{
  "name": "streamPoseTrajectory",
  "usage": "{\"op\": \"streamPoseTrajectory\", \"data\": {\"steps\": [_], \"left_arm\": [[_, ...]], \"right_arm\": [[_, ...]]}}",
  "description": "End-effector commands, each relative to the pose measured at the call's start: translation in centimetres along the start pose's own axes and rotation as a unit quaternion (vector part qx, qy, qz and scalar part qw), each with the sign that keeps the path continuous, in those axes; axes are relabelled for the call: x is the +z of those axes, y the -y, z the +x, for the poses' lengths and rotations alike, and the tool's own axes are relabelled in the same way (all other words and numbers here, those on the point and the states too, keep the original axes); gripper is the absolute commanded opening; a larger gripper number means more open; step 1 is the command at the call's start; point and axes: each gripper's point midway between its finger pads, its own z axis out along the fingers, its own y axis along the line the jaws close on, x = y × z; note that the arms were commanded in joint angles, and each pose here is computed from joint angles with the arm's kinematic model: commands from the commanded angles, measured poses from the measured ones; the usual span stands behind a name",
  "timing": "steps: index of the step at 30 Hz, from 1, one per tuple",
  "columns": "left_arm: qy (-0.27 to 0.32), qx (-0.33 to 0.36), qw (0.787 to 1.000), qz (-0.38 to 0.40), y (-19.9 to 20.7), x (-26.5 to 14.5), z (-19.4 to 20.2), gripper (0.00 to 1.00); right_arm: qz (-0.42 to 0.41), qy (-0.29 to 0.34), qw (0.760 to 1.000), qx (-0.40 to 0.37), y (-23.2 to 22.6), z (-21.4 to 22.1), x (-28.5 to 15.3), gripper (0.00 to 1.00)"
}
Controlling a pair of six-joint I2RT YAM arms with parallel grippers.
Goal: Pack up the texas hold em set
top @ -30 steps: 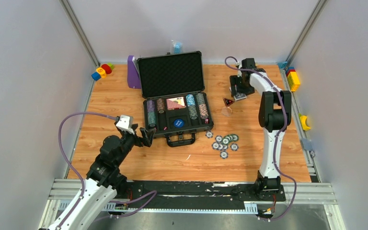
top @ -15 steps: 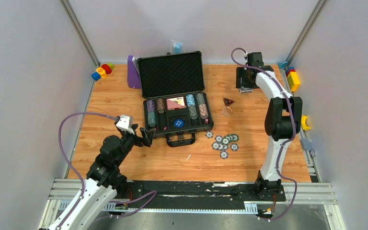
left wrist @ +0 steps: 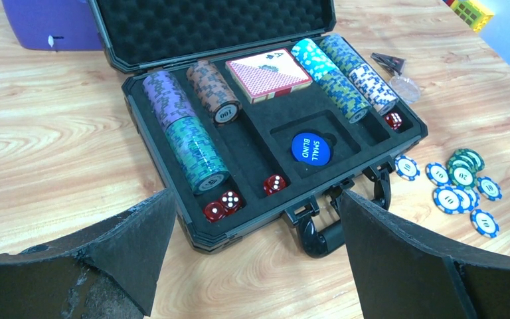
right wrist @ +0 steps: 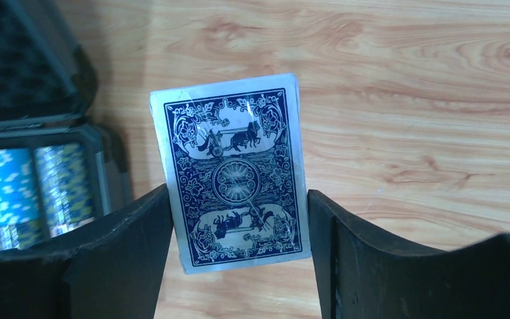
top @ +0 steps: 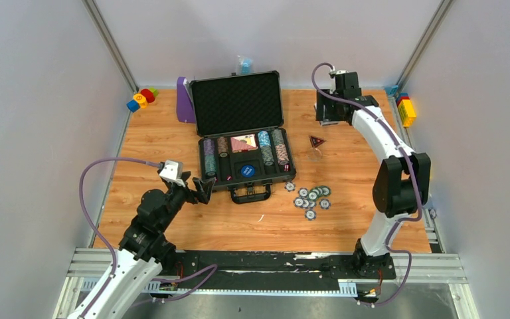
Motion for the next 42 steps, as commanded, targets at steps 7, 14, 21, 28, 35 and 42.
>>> {"op": "streamPoseTrajectory", "data": {"steps": [7, 14, 21, 28, 35, 42], "left_arm": [[0.012, 0.003, 1.000, 0.001, 0.0, 0.0, -0.4, 1.00], [0.014, 0.002, 1.000, 0.001, 0.0, 0.0, -0.5, 1.00], [0.014, 0.002, 1.000, 0.001, 0.0, -0.1, -0.5, 1.00], [0.015, 0.002, 1.000, 0.002, 0.0, -0.1, -0.5, 1.00], [0.014, 0.006, 1.000, 0.008, 0.2, -0.1, -0.5, 1.00], [0.013, 0.004, 1.000, 0.009, 0.3, -0.1, -0.4, 1.00]], "right_arm": [[-0.079, 0.106, 0.991, -0.032, -6.6, -3.2, -6.4, 0.51], [-0.156, 0.137, 0.974, -0.090, -11.0, -1.9, -9.1, 0.50], [-0.224, 0.166, 0.951, -0.135, -15.0, -0.6, -11.8, 0.49], [-0.302, 0.177, 0.920, -0.177, -18.8, 1.5, -14.2, 0.48], [-0.363, 0.154, 0.884, -0.249, -22.4, 6.0, -14.8, 0.46], [-0.398, 0.126, 0.850, -0.322, -24.7, 9.5, -14.3, 0.46]]}}
